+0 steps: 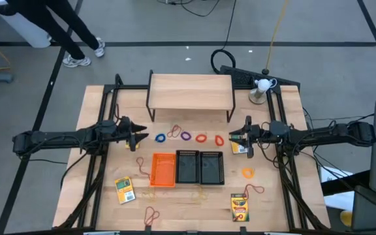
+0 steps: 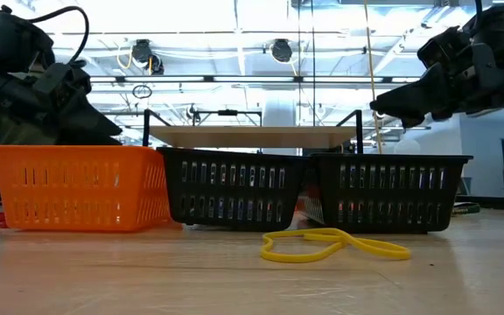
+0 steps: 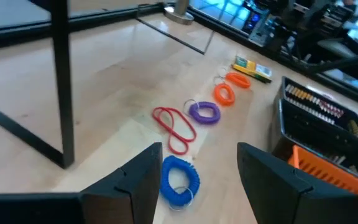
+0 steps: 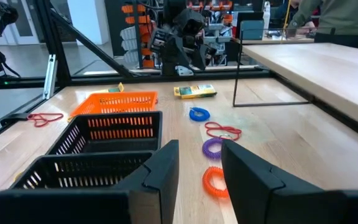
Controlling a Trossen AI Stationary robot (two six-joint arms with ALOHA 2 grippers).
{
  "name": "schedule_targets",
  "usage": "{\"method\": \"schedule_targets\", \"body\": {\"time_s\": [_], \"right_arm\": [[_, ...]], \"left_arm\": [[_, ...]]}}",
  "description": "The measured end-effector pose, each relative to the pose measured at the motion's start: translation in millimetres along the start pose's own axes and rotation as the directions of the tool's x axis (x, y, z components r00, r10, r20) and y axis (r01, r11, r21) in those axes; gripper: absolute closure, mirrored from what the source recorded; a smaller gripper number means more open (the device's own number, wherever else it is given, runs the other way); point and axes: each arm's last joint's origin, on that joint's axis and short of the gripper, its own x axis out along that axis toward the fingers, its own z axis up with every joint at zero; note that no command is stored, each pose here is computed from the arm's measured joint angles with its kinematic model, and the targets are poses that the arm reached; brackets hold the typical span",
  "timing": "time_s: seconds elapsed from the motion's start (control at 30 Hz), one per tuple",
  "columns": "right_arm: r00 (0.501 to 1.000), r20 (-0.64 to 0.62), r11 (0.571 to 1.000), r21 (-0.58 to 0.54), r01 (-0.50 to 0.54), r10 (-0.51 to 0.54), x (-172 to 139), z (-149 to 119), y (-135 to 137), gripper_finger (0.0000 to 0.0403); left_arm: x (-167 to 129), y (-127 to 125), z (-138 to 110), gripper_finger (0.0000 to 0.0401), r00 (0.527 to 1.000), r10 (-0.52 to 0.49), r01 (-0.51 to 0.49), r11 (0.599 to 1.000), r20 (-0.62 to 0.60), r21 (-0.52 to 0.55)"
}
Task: Pick & Place Office Desk Supplies
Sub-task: Put the crayon box into the left black bin
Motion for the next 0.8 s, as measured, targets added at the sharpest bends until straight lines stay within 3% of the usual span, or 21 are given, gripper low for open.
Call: {"method": "schedule_targets", "body": {"time_s": [0.07,0.23,0.4,0.53,0.63,0.8], "right_arm": [[1.0,0.031,1.0,0.02,-0.005,0.004,0,3,0,0.0293],[0.986,0.164,0.961,0.273,-0.048,0.003,-1,16,0,0.0293],[0.968,0.249,0.925,0.364,-0.112,0.019,-3,24,1,0.0293],[0.975,0.191,0.923,0.343,-0.177,0.116,-2,19,4,0.0293],[0.978,0.114,0.916,0.345,-0.202,0.173,-1,11,5,0.0293],[0.969,-0.017,0.902,0.37,-0.221,0.245,-1,-1,7,0.0293]], "left_arm": [[0,0,1,0.0194,1.0,0.003,-0.002,0.999,0.017,-0.047],[0,-1,8,0.0194,0.995,0.022,-0.016,0.997,0.096,-0.072],[-1,1,11,0.0194,0.979,0.128,-0.114,0.989,0.161,-0.091],[-1,2,12,0.0194,0.972,0.154,-0.129,0.981,0.18,-0.147],[-1,1,10,0.0194,0.983,0.114,-0.094,0.986,0.144,-0.139],[0,-2,7,0.0194,0.997,0.002,0.001,0.999,0.083,-0.039]]}}
